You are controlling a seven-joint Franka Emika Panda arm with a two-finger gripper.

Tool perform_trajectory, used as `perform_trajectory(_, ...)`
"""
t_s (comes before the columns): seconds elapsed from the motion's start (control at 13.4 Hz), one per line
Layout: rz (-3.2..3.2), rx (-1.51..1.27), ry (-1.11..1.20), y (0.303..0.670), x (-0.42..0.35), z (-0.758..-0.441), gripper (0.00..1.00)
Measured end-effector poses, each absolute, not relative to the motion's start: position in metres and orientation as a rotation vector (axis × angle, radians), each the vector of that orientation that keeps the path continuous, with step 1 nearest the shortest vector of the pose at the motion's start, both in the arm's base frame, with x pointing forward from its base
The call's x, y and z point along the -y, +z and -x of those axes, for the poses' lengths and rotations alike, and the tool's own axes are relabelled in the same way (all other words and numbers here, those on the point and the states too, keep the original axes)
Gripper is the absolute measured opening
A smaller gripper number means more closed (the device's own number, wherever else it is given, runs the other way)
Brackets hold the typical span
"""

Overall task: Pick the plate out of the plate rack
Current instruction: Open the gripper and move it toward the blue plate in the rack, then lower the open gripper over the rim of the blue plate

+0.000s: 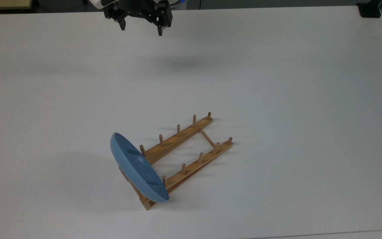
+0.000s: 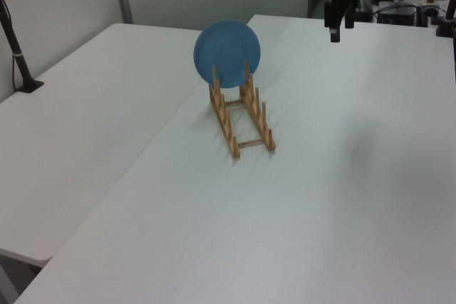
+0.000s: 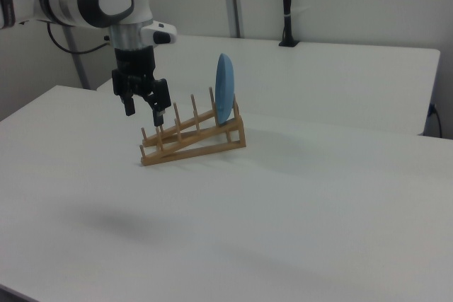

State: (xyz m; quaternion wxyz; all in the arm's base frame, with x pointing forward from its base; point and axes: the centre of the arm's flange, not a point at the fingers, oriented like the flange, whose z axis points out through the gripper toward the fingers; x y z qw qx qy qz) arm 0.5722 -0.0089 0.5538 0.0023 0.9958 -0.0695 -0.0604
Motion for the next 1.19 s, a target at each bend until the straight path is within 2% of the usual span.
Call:
perform_trajectory(0.75,-3.096,0.191,-0.156,0.574,0.020,-0.572,1.00)
perform_trajectory(0.97,-3.081,0.113,0.052,0.588,0.023,-0.586,1.00)
perform_trajectory(1.19,-2.999,0.065,0.378,0.615,0.027,-0.606,1.00)
